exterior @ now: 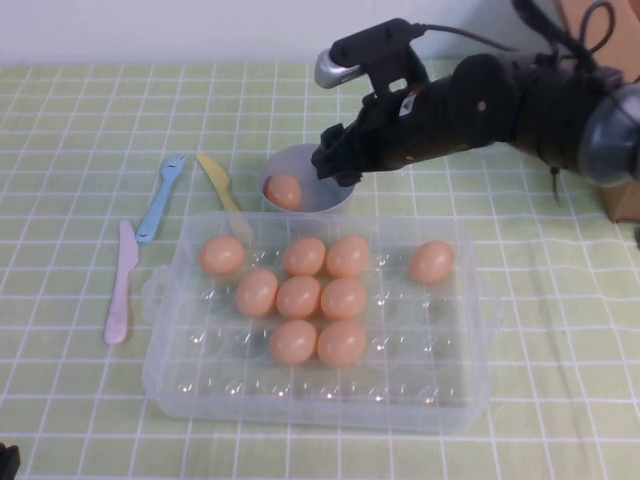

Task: Take an egg out of the egg box
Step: Place the egg in the bowl

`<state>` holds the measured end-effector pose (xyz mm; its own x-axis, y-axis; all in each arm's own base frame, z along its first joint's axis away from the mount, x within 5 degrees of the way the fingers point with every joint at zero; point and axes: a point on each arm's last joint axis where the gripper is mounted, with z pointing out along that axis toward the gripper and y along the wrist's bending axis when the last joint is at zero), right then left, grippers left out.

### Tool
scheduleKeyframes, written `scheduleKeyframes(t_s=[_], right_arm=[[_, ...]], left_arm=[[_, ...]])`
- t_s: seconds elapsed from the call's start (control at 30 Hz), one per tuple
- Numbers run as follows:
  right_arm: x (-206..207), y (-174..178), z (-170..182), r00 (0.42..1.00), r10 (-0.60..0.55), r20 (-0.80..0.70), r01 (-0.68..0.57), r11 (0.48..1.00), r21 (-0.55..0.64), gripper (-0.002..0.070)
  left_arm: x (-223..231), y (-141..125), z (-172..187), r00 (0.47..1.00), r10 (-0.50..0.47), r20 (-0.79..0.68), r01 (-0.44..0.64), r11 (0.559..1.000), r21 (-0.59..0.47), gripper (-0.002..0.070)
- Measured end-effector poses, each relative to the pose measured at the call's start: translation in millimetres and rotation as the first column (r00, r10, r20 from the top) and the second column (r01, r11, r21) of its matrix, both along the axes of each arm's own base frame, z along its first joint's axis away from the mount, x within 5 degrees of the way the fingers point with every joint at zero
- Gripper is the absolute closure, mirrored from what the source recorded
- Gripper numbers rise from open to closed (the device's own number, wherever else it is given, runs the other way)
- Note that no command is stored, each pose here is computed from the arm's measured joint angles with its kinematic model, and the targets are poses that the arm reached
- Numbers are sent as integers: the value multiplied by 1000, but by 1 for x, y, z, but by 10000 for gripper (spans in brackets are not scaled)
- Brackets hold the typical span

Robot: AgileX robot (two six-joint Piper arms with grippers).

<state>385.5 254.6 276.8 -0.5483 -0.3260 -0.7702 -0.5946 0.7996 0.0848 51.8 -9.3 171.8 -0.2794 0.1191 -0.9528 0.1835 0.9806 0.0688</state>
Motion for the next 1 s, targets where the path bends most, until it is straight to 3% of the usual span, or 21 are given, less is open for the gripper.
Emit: scheduleKeyframes(t_s=[0.5, 1.0], right_arm=[[49, 34, -61, 994, 24, -104, -29, 998, -49, 222], [55, 36, -71, 995, 29, -96, -36, 996, -75, 222]], left_arm=[[0, 0, 0, 1000, 0, 0, 0, 1000, 0, 675], [0, 0, 0, 1000, 0, 0, 0, 1000, 0, 676]])
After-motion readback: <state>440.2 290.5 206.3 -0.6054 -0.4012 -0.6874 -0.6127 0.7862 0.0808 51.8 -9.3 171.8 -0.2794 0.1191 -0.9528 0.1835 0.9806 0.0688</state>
